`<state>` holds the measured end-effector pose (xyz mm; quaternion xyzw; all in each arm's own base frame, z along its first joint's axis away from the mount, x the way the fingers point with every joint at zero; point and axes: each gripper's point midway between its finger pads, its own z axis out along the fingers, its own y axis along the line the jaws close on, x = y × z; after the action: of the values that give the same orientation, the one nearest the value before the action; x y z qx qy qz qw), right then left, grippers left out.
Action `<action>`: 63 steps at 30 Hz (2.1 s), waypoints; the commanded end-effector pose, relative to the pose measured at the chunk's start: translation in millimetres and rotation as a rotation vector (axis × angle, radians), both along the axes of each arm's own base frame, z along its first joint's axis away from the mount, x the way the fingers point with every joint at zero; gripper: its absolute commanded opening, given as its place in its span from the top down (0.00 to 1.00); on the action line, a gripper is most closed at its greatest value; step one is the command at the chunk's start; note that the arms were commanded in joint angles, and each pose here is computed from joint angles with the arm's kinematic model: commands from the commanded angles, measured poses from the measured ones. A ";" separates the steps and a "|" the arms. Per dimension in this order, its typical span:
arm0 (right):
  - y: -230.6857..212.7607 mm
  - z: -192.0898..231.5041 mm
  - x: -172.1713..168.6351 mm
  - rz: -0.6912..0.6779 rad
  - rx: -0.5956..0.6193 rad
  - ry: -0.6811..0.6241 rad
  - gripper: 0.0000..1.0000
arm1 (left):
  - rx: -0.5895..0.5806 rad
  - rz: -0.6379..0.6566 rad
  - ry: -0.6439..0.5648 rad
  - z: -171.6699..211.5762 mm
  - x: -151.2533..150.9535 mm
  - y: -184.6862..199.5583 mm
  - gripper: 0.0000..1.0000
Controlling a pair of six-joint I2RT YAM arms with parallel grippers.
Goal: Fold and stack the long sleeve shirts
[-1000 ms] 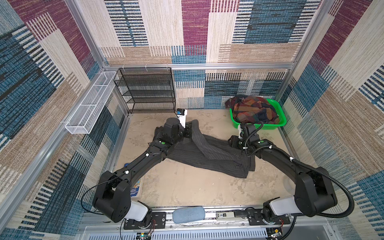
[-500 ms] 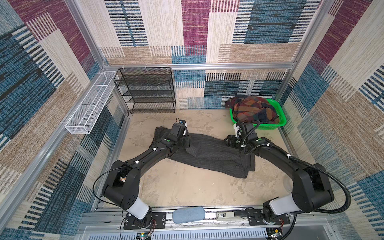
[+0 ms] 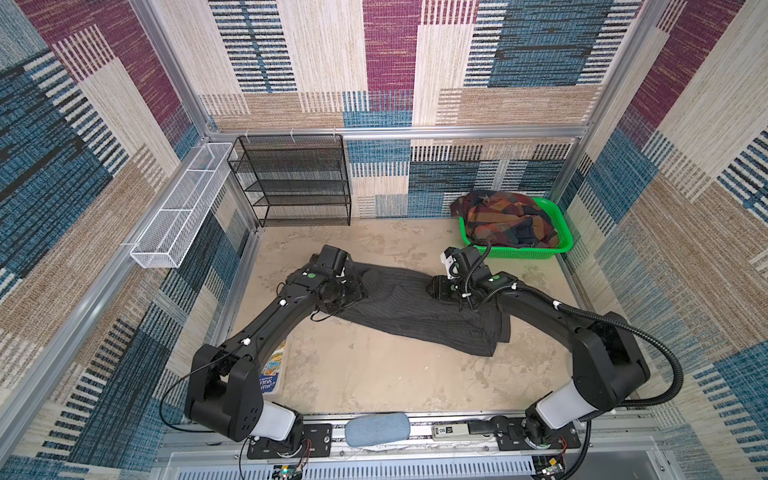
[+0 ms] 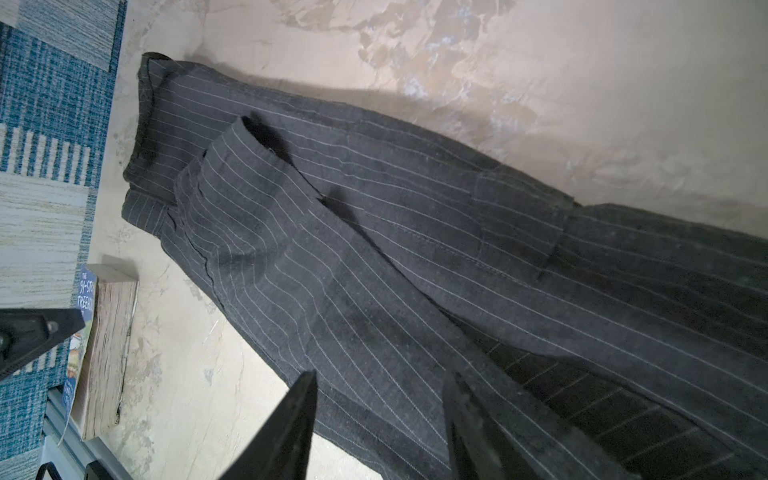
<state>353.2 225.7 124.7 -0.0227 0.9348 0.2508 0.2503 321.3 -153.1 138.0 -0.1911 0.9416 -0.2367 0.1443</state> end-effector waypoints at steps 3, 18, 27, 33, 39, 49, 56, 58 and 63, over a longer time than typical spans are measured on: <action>16.0 10.0 5.9 0.006 0.048 -0.028 0.50 | -0.141 0.152 0.071 0.2 2.1 17.6 0.31; 96.4 -13.0 23.0 0.111 0.010 -0.001 0.57 | -0.284 0.278 0.243 -46.4 111.9 50.5 0.30; 92.2 -36.8 16.8 0.107 -0.010 0.029 0.58 | -0.133 0.242 0.365 -83.7 113.3 64.6 0.33; 85.9 -47.3 17.9 0.094 -0.047 0.029 0.59 | -0.106 0.204 0.425 -96.0 102.9 55.3 0.41; 86.1 -61.2 13.8 0.102 -0.049 0.055 0.62 | -0.128 0.206 0.413 -92.8 107.0 45.0 0.59; 78.3 -72.4 8.1 0.096 -0.078 0.069 0.64 | -0.110 0.196 0.271 -40.1 104.3 35.8 0.92; 73.9 -79.0 7.0 0.085 -0.096 0.081 0.65 | 0.060 0.149 0.081 -3.0 108.3 49.2 1.00; 75.3 -77.7 7.5 0.086 -0.090 0.080 0.65 | 0.160 0.125 -0.053 14.0 120.5 55.3 1.00; 75.2 -71.5 10.6 0.074 -0.089 0.071 0.65 | 0.333 0.157 -0.421 52.5 137.3 66.8 1.00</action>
<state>357.3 299.3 46.2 -0.0648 0.9549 0.2174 0.1915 427.7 -109.8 160.7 -0.2071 0.9337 -0.1610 0.2435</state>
